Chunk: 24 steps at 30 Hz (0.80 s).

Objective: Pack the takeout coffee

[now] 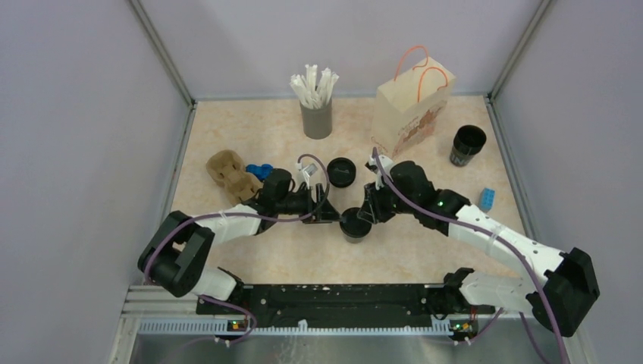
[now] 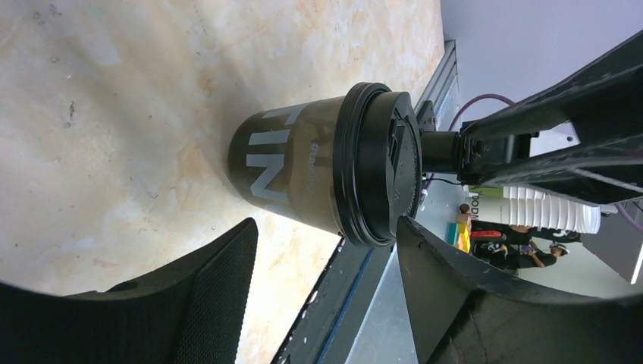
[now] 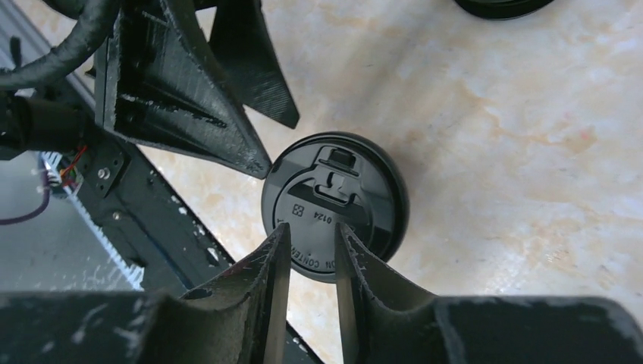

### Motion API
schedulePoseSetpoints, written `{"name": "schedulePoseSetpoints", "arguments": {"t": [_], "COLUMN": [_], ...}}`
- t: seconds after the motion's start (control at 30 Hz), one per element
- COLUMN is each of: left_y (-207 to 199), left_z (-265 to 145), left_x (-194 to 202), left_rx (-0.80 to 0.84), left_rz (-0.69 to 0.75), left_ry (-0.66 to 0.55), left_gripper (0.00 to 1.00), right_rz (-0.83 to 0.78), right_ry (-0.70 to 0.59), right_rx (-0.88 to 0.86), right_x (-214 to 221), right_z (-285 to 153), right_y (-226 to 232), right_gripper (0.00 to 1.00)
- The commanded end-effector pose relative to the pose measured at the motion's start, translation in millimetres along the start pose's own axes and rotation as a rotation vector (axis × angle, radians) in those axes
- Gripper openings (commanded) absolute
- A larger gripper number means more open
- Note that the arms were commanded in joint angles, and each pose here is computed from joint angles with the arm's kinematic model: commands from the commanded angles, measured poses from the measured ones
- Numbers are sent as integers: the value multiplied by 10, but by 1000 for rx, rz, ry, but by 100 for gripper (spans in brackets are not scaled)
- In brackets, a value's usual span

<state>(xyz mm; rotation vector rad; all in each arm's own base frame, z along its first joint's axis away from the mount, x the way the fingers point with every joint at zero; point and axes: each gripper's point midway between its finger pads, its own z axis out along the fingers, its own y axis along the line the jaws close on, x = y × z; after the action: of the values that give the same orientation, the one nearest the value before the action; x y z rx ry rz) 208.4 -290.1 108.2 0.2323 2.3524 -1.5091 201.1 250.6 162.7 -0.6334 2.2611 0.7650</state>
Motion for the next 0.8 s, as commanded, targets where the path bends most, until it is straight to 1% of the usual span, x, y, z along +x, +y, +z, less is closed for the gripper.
{"name": "schedulePoseSetpoints", "arguments": {"t": [0.0, 0.23, 0.37, 0.63, 0.77], "left_y": [-209, -253, -214, -46, 60], "left_z": [57, 88, 113, 218, 228], "left_x": [-179, -162, -141, -41, -21], "left_rx": [77, 89, 79, 50, 4], "left_rz": [93, 127, 131, 103, 93], "left_ry": [-41, -41, -32, 10, 6], "left_gripper": [74, 81, 81, 74, 66], "right_rz": [-2, 39, 63, 93, 103], "right_ry": [-85, -60, -32, -3, 9], "right_rx": [-181, -179, -185, -154, -135], "right_x": [-164, -4, 155, 409, 506], "right_z": [12, 177, 281, 366, 374], "right_y": [264, 136, 82, -60, -122], "right_gripper": [26, 23, 23, 23, 22]}}
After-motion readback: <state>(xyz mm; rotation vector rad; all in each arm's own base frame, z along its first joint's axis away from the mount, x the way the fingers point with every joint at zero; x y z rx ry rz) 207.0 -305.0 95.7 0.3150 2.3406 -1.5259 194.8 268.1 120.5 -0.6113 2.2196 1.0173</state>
